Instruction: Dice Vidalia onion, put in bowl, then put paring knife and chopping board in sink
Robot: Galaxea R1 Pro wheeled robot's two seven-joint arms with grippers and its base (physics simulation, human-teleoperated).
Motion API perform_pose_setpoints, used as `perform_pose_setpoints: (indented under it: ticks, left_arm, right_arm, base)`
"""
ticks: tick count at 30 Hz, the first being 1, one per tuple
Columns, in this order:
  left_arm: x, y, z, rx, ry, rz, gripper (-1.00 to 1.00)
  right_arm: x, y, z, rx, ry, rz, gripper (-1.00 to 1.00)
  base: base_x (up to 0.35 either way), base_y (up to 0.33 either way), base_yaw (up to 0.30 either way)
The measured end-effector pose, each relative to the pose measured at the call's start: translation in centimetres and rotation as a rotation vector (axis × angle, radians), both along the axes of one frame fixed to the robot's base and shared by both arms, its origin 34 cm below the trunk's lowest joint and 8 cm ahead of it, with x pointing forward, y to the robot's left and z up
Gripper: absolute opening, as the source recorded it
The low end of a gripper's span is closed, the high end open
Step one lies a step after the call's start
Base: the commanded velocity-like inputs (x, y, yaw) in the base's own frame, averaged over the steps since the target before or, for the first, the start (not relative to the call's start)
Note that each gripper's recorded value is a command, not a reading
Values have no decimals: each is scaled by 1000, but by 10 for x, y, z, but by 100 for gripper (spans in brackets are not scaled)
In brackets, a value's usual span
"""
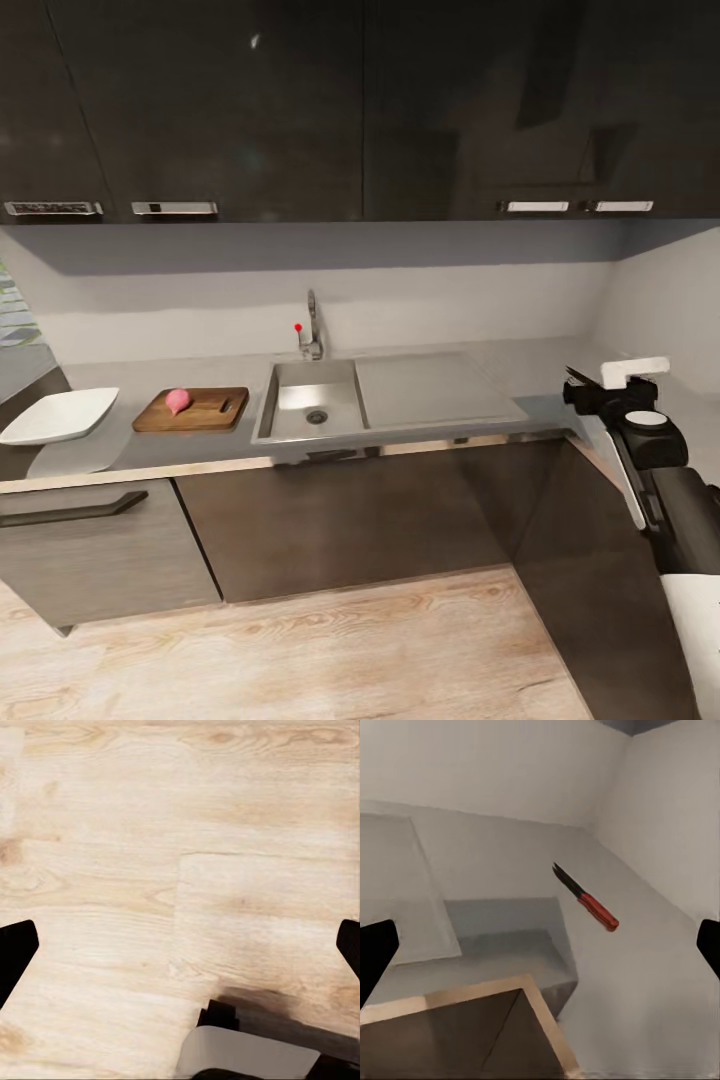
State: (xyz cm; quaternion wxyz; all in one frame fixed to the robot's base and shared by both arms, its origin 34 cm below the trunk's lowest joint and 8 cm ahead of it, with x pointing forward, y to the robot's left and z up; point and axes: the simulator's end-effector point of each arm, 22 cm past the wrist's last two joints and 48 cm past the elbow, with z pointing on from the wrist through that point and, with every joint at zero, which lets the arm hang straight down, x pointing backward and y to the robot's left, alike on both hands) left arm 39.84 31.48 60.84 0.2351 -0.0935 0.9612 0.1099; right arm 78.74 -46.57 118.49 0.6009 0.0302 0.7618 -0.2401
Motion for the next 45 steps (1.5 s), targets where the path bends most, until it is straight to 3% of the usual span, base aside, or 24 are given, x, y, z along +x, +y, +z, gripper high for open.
perform_pose_setpoints:
  ticks: [4, 8, 10, 12, 14, 15, 20, 27, 30, 35, 45]
  left_arm:
    - [-20, 24, -3, 30, 28, 6, 100]
    - [-26, 31, -4, 38, 37, 7, 100]
    - [-28, 30, -4, 38, 39, 5, 100]
    - [-28, 30, -4, 37, 40, 6, 100]
    - [-31, 30, -6, 35, 54, 7, 100]
    - [-41, 28, -10, 27, 102, 7, 100]
    - [-59, 26, -17, 13, 190, 7, 100]
    - [-64, 27, -18, 11, 213, 8, 100]
    - [-76, 25, -21, 4, 271, 9, 100]
    - [-83, 24, -23, 0, 304, 10, 100]
    - [-84, 22, -23, -2, 308, 10, 100]
  right_arm:
    - [18, -5, -33, 32, 57, 60, 100]
    - [23, -3, -47, 73, 78, 126, 100]
    - [16, -25, -44, 179, 54, 165, 100]
    - [11, -38, -39, 220, 30, 163, 100]
    - [4, -57, -32, 247, 5, 153, 100]
    - [-1, -66, -26, 263, -7, 167, 100]
    - [-9, -74, -19, 319, -35, 210, 100]
    - [-12, -78, -18, 333, -46, 209, 100]
    - [-12, -77, -17, 336, -46, 213, 100]
    - [-11, -74, -18, 336, -44, 219, 100]
    - [-10, -72, -18, 334, -42, 223, 100]
  base:
    - [0, 0, 0]
    - [0, 0, 0]
    - [0, 0, 0]
    - [0, 0, 0]
    - [0, 0, 0]
    - [0, 0, 0]
    - [0, 0, 0]
    - [53, -21, 0]
    - [206, -88, 0]
    - [259, -65, 0]
    - [291, -155, 0]
